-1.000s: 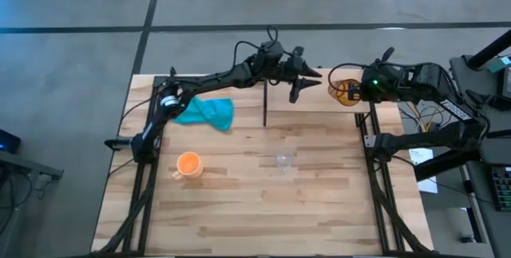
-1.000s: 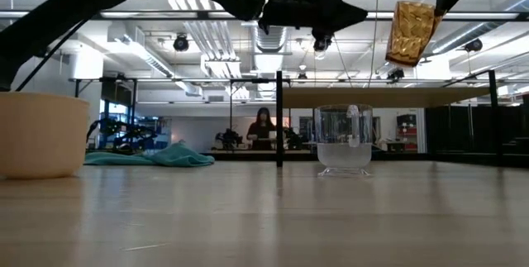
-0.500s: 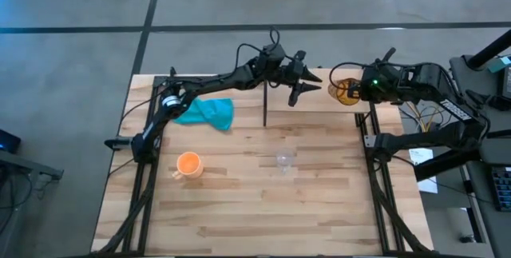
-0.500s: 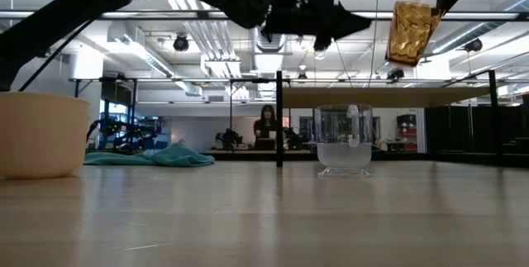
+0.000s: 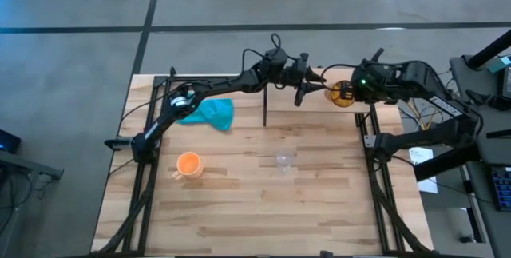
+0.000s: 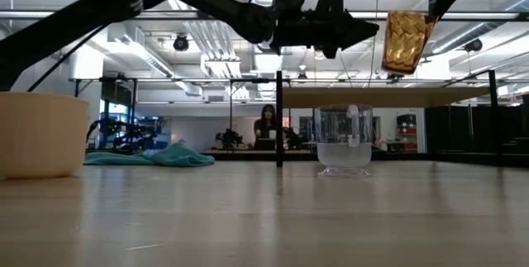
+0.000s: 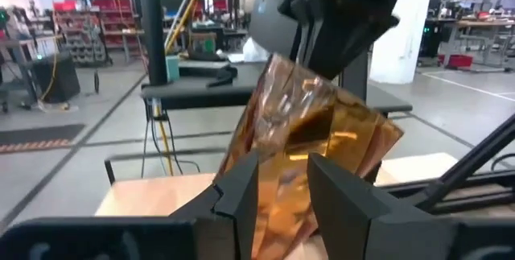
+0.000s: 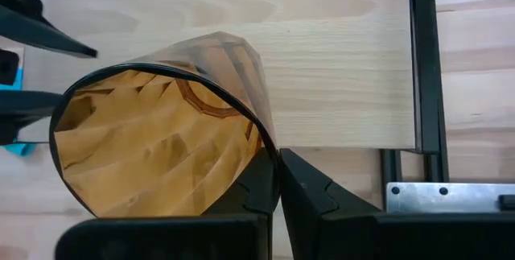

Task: Stack small to large cups/mugs on shelf
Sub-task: Put the brown glass on the shelf

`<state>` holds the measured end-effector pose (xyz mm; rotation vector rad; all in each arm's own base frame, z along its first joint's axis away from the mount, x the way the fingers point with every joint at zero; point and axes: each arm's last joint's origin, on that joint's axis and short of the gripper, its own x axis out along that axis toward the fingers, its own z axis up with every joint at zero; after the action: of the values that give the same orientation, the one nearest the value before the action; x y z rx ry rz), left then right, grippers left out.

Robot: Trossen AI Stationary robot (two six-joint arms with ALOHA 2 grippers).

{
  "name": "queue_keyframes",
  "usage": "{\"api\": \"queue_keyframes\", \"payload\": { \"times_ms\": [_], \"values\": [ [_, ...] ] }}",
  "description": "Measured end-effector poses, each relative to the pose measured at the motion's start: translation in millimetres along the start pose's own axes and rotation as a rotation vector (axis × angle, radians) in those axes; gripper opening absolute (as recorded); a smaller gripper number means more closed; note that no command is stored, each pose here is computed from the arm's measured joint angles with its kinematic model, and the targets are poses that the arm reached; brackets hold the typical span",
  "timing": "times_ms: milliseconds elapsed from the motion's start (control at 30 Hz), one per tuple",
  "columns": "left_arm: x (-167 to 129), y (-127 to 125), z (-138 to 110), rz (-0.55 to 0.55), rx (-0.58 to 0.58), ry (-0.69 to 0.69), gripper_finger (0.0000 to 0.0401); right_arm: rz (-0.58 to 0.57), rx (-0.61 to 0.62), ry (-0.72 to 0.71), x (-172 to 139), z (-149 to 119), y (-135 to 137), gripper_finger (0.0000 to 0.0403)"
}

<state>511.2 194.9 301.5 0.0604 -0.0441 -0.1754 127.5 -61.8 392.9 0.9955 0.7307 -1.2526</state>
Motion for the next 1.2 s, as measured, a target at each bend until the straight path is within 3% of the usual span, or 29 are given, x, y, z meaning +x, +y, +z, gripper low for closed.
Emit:
{"api": "queue_keyframes", "payload": {
  "times_ms": [767,1200],
  "values": [
    [0.1,-1.2,-21.6,0.024,-0.042,0.066,0.0095,-0.002,-0.023,0.020,5.1,0.7,7.0,0.0009],
    [0.1,-1.8,-26.6,0.040,-0.056,0.091,0.0095,-0.020,-0.117,0.030,14.5,3.1,18.2,0.0009]
  ]
}}
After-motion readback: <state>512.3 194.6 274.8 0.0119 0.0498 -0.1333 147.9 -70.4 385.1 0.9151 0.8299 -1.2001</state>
